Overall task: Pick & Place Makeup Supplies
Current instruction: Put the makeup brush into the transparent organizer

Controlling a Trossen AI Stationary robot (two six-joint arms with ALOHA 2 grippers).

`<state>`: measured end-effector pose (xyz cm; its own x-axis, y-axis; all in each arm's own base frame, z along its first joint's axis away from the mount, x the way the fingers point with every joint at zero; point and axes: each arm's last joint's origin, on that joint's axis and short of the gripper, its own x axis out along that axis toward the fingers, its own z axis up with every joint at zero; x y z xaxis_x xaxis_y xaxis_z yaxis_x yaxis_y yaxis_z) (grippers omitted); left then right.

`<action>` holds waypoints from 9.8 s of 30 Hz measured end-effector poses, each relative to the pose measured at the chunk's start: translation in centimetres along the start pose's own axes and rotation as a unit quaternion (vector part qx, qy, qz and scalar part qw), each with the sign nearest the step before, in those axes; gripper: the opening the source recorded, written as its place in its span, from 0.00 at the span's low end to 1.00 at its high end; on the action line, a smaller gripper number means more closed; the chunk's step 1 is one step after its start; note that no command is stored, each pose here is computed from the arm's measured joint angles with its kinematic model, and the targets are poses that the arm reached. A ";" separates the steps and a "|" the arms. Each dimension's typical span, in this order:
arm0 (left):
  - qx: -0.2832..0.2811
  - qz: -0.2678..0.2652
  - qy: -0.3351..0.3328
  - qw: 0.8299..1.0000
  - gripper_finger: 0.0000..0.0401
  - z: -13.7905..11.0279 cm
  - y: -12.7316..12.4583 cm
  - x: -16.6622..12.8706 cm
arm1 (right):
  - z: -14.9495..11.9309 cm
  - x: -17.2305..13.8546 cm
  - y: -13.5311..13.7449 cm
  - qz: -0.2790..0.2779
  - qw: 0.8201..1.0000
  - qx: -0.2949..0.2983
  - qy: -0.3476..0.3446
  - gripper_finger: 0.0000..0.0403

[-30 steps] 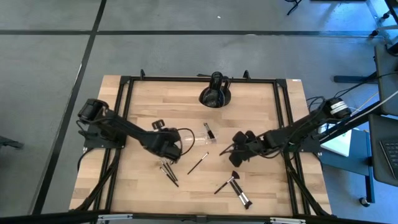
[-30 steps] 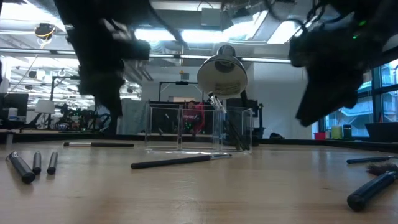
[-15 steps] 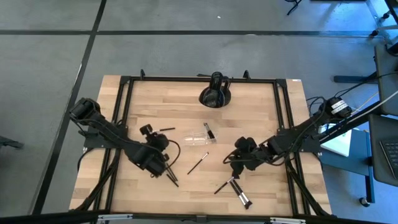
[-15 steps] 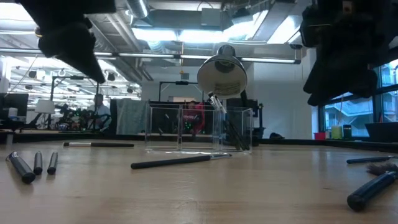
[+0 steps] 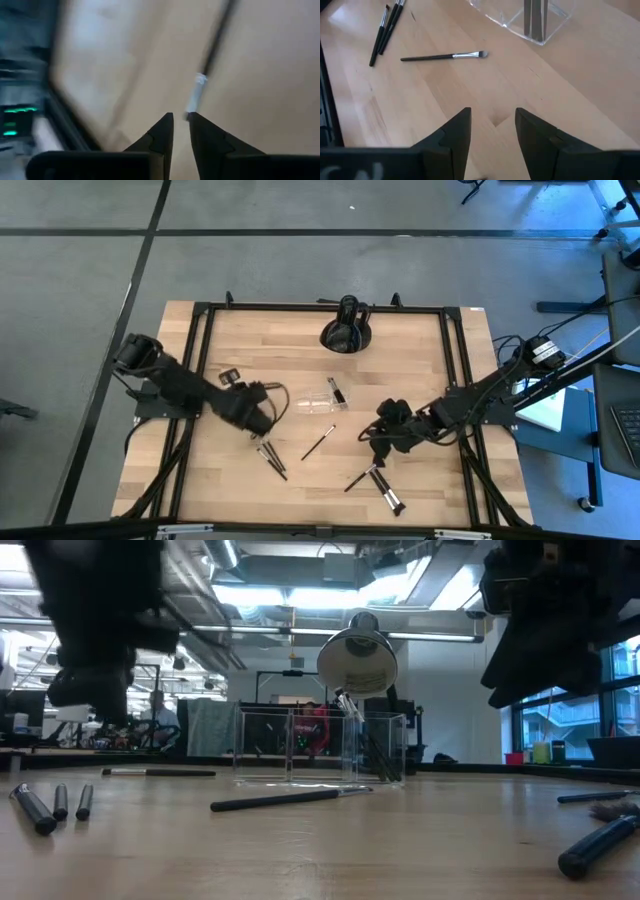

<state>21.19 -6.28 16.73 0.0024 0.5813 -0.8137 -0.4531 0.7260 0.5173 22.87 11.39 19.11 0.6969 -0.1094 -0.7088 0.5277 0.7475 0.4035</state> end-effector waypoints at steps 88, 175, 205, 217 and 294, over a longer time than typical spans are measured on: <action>-0.057 -0.241 -0.096 0.964 0.34 -2.1 6.4 7.8 | 0.8 0.5 -0.6 -0.005 0.999 -0.033 0.015 0.38; -0.156 -0.449 -0.115 0.872 0.07 4.1 4.5 -4.5 | 9.9 15.7 15.3 -0.255 0.678 -0.667 -0.173 0.42; -0.133 -0.434 -0.175 0.874 0.23 4.6 4.7 -4.9 | 10.1 16.0 13.9 -0.255 0.743 -0.600 -0.150 0.11; -0.095 -0.379 -0.379 0.839 0.41 2.7 8.2 -9.4 | 12.0 13.4 13.4 -0.163 0.854 -0.474 -0.137 0.10; -0.304 -0.014 0.139 0.942 0.22 -1.8 7.0 9.8 | 9.3 3.9 5.2 0.048 0.975 -0.202 -0.085 0.22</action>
<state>16.42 3.83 11.85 -0.1739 0.3851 -0.9063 -0.8836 0.3453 0.3163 32.89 8.78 23.80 0.8217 -0.1084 -0.5595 0.2468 0.9526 0.1780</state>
